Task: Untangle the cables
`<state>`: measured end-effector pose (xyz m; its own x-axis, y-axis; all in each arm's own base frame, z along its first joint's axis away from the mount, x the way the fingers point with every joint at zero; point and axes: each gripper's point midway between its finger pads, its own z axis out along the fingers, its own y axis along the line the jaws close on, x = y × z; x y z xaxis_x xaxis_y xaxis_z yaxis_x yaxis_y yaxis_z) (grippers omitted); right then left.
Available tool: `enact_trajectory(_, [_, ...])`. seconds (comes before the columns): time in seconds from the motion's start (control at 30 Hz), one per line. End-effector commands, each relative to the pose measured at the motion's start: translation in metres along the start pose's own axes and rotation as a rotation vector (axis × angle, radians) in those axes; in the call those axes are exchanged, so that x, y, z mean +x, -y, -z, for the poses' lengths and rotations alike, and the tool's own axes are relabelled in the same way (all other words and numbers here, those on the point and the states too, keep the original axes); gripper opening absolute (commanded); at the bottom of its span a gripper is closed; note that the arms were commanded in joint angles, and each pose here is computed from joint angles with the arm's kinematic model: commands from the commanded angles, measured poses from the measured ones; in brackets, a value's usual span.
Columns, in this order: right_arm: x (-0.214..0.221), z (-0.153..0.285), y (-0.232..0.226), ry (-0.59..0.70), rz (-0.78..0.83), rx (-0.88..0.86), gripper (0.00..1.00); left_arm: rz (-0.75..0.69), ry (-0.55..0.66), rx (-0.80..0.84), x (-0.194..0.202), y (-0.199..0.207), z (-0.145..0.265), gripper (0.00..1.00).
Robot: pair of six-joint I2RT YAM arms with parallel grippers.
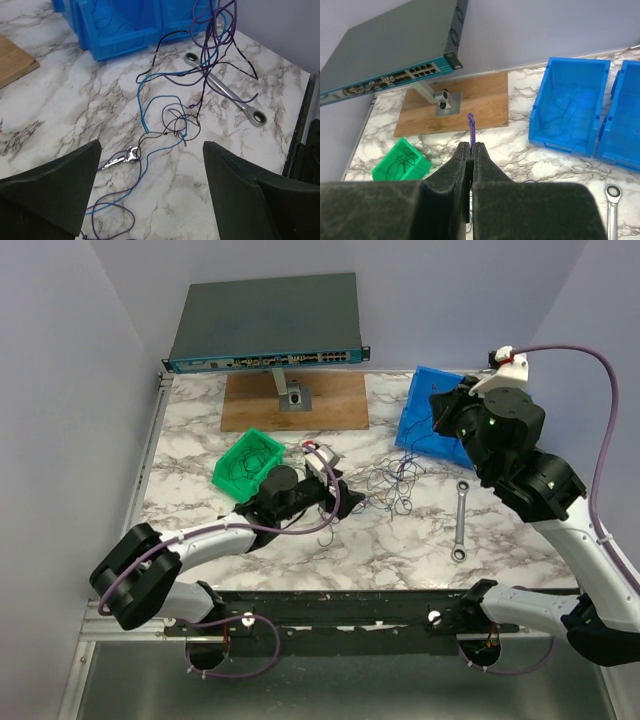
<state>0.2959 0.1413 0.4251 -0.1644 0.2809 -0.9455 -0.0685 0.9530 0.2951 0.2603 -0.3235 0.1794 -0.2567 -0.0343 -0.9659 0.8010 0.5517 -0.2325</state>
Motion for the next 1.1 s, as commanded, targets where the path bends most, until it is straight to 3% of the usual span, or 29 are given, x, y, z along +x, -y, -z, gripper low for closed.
enact_trajectory(0.0, [-0.016, 0.010, -0.010, 0.010, -0.027, -0.062, 0.01, -0.074, 0.056, 0.139, -0.025, 0.024, -0.025, 0.82])
enact_trajectory(0.1, [-0.023, 0.014, -0.014, 0.021, -0.040, -0.083, 0.01, -0.083, 0.022, 0.143, -0.020, 0.020, -0.048, 0.74])
enact_trajectory(0.27, [-0.029, 0.021, -0.016, 0.029, -0.065, -0.111, 0.01, -0.068, 0.007, 0.191, -0.017, 0.025, -0.073, 0.71])
enact_trajectory(0.37, [-0.032, 0.024, -0.017, 0.030, -0.067, -0.119, 0.01, -0.066, 0.001, 0.199, -0.015, 0.027, -0.083, 0.63])
enact_trajectory(0.43, [-0.032, 0.025, -0.018, 0.029, -0.067, -0.125, 0.01, -0.046, 0.003, 0.209, -0.016, 0.029, -0.089, 0.40])
enact_trajectory(0.5, [-0.031, 0.025, -0.017, 0.028, -0.063, -0.121, 0.01, -0.026, 0.014, 0.217, -0.021, 0.030, -0.095, 0.07])
enact_trajectory(0.53, [-0.030, 0.025, -0.016, 0.027, -0.055, -0.120, 0.01, -0.023, 0.011, 0.228, -0.023, 0.033, -0.096, 0.00])
enact_trajectory(0.67, [-0.028, 0.022, 0.002, 0.033, -0.038, -0.024, 0.01, 0.060, 0.066, 0.105, -0.035, -0.002, -0.073, 0.00])
enact_trajectory(0.8, [-0.024, 0.024, 0.054, 0.088, -0.003, 0.236, 0.01, 0.280, 0.090, -0.042, -0.025, -0.059, -0.027, 0.00])
enact_trajectory(0.93, [-0.028, 0.046, 0.112, 0.190, 0.022, 0.529, 0.01, 0.365, 0.107, -0.232, -0.005, -0.095, 0.026, 0.00])
enact_trajectory(1.07, [-0.047, 0.086, 0.151, 0.308, -0.007, 0.694, 0.01, 0.418, 0.118, -0.481, 0.006, -0.128, 0.077, 0.00])
